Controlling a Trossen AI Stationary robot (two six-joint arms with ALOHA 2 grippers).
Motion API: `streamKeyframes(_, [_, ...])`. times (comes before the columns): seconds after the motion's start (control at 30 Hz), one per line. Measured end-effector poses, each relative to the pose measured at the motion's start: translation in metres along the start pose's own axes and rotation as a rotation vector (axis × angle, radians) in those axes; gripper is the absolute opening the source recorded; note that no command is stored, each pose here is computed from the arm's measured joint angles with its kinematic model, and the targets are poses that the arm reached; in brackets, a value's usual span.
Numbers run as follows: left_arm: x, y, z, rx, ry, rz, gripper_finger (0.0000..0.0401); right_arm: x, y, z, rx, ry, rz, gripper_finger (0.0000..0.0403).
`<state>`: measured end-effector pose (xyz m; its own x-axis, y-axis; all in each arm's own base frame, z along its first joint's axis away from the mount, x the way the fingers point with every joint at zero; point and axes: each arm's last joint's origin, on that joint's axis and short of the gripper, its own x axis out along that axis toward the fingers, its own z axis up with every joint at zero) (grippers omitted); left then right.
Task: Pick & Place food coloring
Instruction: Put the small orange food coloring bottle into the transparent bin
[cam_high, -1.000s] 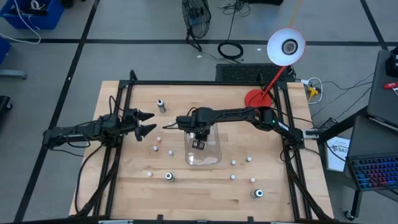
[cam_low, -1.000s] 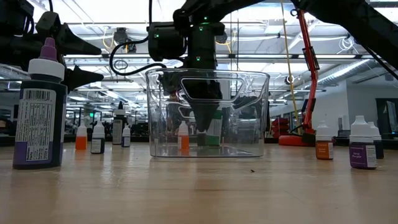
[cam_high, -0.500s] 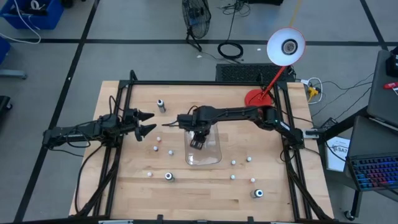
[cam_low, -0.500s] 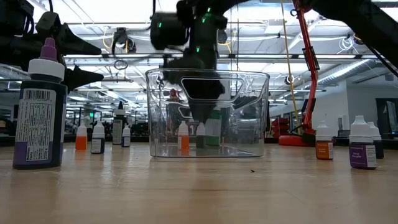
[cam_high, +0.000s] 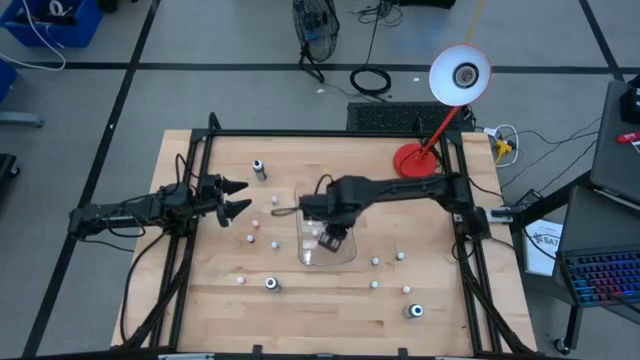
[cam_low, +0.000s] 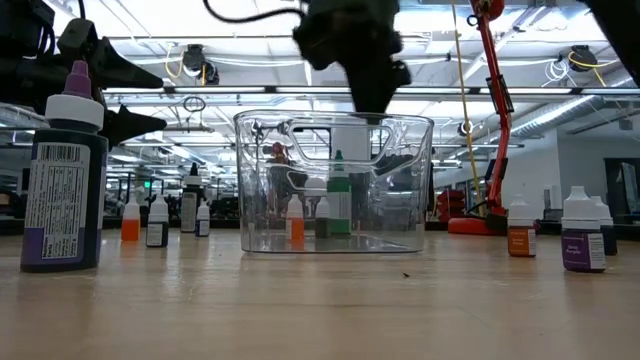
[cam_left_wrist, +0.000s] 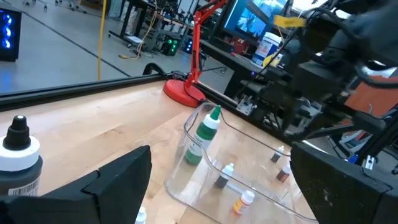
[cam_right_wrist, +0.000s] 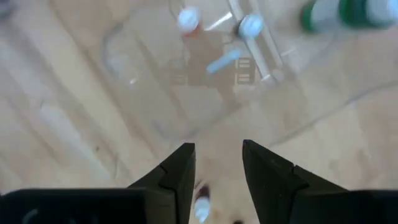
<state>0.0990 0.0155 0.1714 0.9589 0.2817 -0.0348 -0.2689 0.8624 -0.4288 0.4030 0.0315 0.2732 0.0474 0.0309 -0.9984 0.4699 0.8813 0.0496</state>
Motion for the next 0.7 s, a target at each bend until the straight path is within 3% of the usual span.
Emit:
streamKeyframes(0.2, [0.000,0.000,0.000,0.000,0.000,0.000,0.0379,0.014,0.015,-0.040,-0.023,0.053,-0.035,0.0119])
streamKeyframes(0.43, [0.000,0.000,0.000,0.000,0.000,0.000,0.0379,0.030,0.013,-0.091,-0.015,0.129,-0.099,0.0117])
streamKeyframes(0.7, [0.000,0.000,0.000,0.000,0.000,0.000,0.0379,0.051,0.004,-0.117,0.119,0.017,-0.039,0.0115])
